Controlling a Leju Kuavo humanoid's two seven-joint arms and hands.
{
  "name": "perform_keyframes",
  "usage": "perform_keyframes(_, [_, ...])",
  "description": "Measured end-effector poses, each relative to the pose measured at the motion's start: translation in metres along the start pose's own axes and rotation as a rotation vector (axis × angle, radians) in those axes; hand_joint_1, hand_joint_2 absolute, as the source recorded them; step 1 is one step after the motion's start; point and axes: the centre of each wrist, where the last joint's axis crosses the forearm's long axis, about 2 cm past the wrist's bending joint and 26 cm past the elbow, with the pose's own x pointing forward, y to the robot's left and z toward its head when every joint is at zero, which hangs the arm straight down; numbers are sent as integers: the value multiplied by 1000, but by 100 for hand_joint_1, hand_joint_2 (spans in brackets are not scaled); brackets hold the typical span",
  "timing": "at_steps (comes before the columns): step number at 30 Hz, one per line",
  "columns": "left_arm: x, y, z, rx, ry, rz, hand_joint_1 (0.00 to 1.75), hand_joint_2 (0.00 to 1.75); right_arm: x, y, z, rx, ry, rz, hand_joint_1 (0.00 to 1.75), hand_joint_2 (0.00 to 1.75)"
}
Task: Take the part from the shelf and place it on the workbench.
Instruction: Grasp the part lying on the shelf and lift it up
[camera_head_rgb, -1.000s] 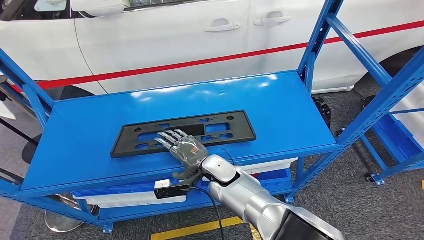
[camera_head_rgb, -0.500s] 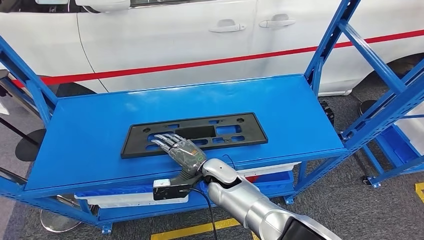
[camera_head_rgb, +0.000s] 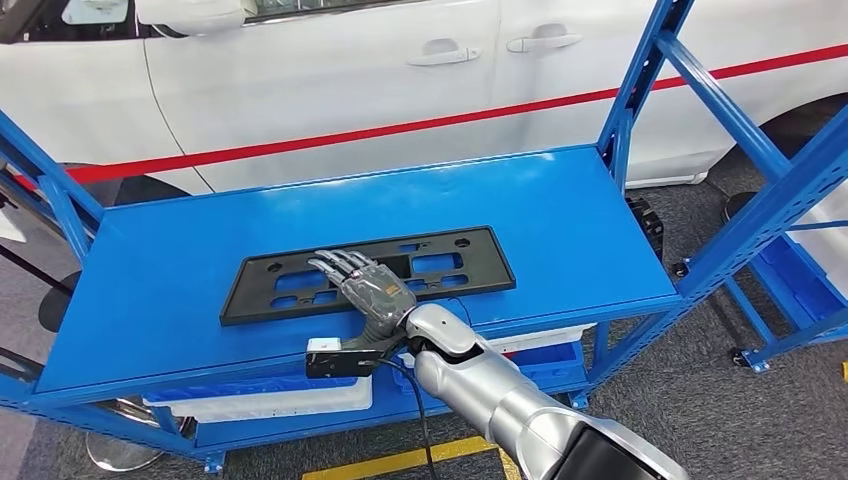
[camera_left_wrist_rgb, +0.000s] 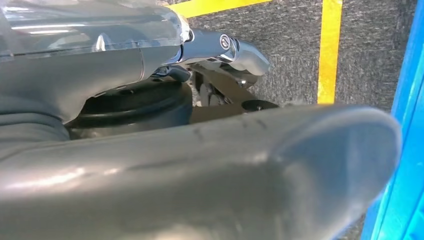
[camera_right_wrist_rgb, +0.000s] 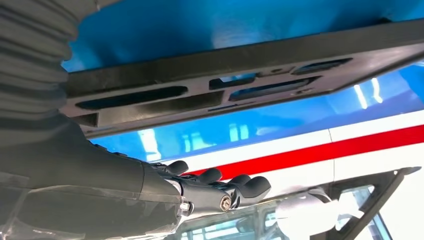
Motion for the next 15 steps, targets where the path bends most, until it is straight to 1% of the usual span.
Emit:
perform_keyframes(10, [0, -2, 0, -7, 6, 0, 0, 0, 7, -21, -19, -62, 2, 25, 0, 175])
perform_keyframes(15, [-1, -2, 0, -7, 5, -1, 0, 0, 4, -23, -19, -101, 25, 11, 0, 175])
